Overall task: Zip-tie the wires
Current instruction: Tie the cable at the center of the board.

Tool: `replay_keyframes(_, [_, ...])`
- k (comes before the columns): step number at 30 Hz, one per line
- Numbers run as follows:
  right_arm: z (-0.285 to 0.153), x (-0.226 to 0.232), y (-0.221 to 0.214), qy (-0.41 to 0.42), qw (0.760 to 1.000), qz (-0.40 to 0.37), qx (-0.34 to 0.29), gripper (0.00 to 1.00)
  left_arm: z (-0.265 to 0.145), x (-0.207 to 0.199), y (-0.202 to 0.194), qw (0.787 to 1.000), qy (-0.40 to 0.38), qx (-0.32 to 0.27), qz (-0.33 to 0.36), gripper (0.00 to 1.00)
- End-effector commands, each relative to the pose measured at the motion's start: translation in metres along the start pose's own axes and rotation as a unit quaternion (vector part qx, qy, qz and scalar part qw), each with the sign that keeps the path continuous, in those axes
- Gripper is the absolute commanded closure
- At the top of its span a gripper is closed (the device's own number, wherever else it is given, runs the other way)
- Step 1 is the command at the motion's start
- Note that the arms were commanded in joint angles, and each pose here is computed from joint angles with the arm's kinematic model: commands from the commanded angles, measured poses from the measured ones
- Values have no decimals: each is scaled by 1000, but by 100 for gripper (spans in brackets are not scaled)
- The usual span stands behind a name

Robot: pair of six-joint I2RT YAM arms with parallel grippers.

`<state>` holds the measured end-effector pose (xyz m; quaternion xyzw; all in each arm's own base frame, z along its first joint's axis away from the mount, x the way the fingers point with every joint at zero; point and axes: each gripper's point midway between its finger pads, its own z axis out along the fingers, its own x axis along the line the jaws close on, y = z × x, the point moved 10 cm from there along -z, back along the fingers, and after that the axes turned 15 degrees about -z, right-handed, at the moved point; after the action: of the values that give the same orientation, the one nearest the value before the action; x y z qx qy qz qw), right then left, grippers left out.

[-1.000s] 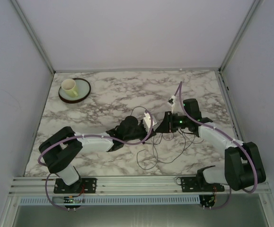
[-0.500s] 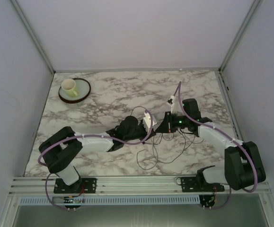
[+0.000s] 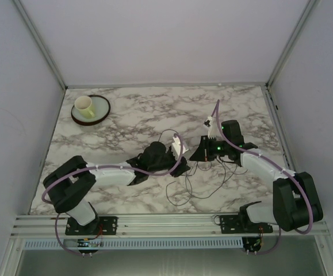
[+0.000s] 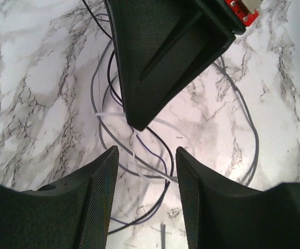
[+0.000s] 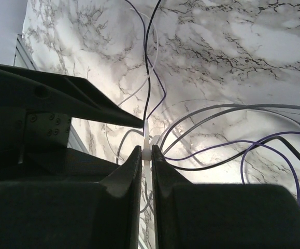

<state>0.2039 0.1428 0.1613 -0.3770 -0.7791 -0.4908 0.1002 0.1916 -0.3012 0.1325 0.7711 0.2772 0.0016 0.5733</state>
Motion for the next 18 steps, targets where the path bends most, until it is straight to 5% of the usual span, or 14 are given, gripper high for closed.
replay_keyframes(1, [-3,5,11,-10,1000,-24,-15,100,-20,-5,14,1000,1,-20,-10,50])
replay_keyframes(8, [-3,7,10,-12,999,-30,-15,100,-47,8,39,988,33,-87,-120,49])
replay_keyframes(13, [-3,9,9,-14,999,-37,-15,100,-50,14,62,952,22,-163,-259,51])
replay_keyframes(18, [-2,10,10,-17,999,-41,-16,100,-36,11,74,913,-9,-166,-373,53])
